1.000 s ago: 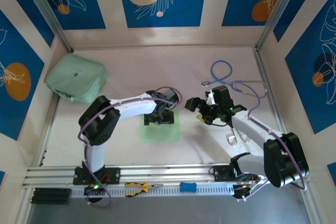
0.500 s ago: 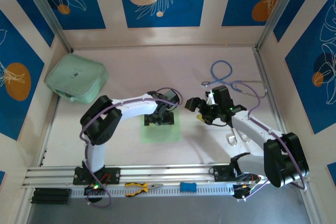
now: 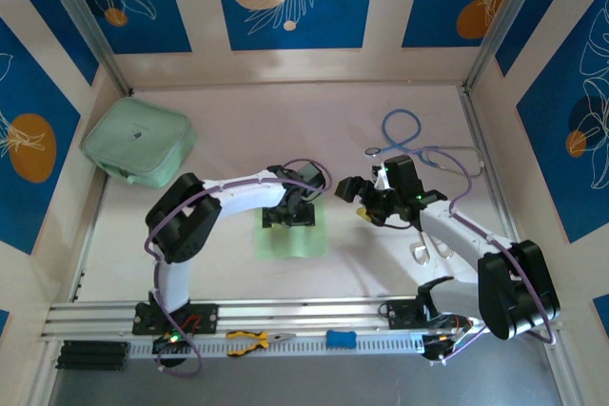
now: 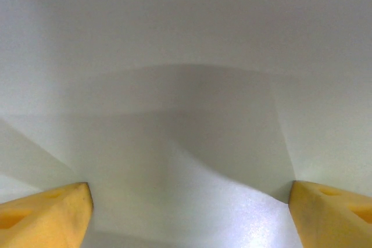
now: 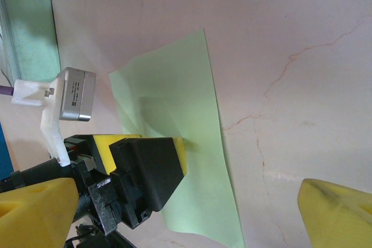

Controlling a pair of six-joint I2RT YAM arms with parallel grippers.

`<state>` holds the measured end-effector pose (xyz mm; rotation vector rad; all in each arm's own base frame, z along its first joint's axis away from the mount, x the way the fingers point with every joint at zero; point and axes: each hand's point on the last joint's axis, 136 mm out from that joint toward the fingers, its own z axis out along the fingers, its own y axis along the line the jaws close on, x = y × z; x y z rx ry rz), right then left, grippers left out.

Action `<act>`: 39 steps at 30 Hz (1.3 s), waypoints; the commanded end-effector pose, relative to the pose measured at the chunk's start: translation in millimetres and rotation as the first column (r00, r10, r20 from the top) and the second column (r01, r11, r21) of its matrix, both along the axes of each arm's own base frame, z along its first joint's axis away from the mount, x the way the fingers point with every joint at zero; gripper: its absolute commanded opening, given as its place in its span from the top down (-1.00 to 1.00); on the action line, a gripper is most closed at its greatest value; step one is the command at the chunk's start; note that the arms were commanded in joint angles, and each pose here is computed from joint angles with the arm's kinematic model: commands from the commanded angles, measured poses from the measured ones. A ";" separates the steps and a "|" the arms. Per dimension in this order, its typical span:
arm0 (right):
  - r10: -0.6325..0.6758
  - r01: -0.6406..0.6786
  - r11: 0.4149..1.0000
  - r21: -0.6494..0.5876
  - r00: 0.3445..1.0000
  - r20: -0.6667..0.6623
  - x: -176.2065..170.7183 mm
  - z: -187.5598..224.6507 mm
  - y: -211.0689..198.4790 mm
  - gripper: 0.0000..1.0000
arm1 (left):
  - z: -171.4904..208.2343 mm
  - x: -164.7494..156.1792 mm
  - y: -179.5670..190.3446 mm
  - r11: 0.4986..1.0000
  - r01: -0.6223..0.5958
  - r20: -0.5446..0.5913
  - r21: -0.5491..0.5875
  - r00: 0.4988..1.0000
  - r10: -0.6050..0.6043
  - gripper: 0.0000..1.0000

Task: Fold a paper plane with a square sheet of paper (pick it up from the middle)
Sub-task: First fold the square sheet of paper in half at the center of the table.

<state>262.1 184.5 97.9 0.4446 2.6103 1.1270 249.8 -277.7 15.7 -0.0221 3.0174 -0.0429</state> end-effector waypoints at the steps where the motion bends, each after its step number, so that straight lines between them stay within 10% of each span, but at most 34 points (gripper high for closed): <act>1: 0.009 -0.009 1.000 -0.001 1.000 0.001 0.1 4.4 2.4 -0.95 | -34.2 -19.9 9.8 0.997 0.034 -0.085 0.065 0.996 -0.028 -0.73; 27: -0.180 0.190 0.973 -0.128 0.980 0.085 -0.5 19.4 -43.0 -0.95 | 14.4 -6.8 -32.1 0.959 0.202 0.102 -0.197 0.978 -0.185 0.12; 39: -0.317 0.328 0.936 -0.130 0.943 0.099 3.5 18.9 -70.9 -0.92 | 66.2 3.8 -62.8 0.867 0.197 0.210 -0.458 0.971 -0.110 0.15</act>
